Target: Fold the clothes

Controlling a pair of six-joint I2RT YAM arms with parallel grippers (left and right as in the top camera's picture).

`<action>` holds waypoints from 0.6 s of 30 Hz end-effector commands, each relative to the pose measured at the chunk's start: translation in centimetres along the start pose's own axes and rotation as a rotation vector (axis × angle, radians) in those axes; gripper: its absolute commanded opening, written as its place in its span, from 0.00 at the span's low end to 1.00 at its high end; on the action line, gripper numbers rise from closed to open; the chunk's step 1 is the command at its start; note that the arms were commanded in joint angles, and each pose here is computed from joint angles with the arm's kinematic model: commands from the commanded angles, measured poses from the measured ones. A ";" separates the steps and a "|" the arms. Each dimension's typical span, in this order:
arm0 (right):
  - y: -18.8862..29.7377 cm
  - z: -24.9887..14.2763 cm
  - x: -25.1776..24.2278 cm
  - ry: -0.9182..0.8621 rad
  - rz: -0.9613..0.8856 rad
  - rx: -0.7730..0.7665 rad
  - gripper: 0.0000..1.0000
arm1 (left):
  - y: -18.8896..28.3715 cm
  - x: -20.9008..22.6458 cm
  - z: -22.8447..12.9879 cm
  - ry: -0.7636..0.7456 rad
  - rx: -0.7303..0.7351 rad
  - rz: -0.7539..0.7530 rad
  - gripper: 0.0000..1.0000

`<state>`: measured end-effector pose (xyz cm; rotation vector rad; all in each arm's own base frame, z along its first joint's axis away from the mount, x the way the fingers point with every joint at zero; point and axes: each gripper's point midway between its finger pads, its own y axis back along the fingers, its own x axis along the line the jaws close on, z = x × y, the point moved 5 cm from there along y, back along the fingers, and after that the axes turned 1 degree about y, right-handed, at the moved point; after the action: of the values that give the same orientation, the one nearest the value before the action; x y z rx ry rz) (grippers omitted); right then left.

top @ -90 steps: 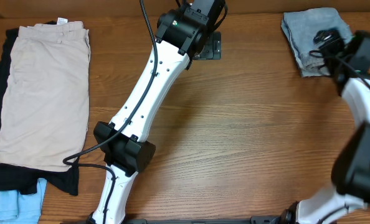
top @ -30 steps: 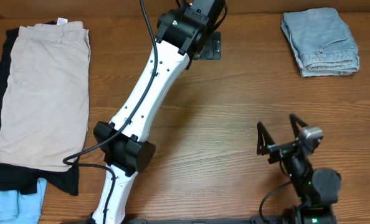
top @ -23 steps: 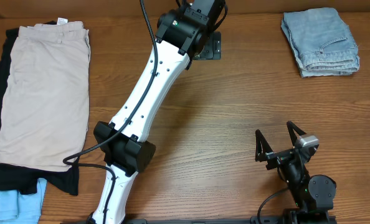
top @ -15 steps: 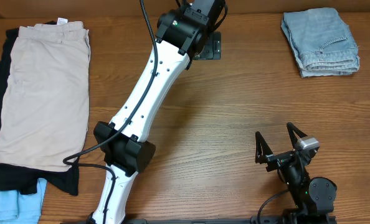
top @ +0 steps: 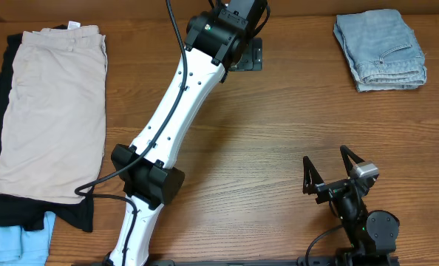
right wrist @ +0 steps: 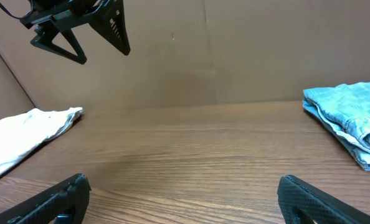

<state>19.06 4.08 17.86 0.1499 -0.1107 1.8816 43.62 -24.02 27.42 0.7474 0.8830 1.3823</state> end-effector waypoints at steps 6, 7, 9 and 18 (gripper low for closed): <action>0.0 -0.3 0.1 0.004 0.005 0.000 1.00 | 0.1 0.4 0.1 0.025 -0.004 0.015 1.00; 0.0 -0.3 0.1 0.004 0.005 0.000 1.00 | 0.1 0.4 0.1 0.025 -0.005 0.015 1.00; 0.0 -0.3 0.1 0.004 0.005 0.000 1.00 | 0.1 0.6 0.1 0.015 -0.004 0.023 1.00; 0.0 -0.3 0.1 0.004 0.005 0.000 1.00 | 6.3 3.5 2.8 -0.090 -0.195 0.040 1.00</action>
<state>19.06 4.08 17.83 0.1509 -0.1098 1.8819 43.96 -22.75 28.55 0.7507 0.7842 1.4368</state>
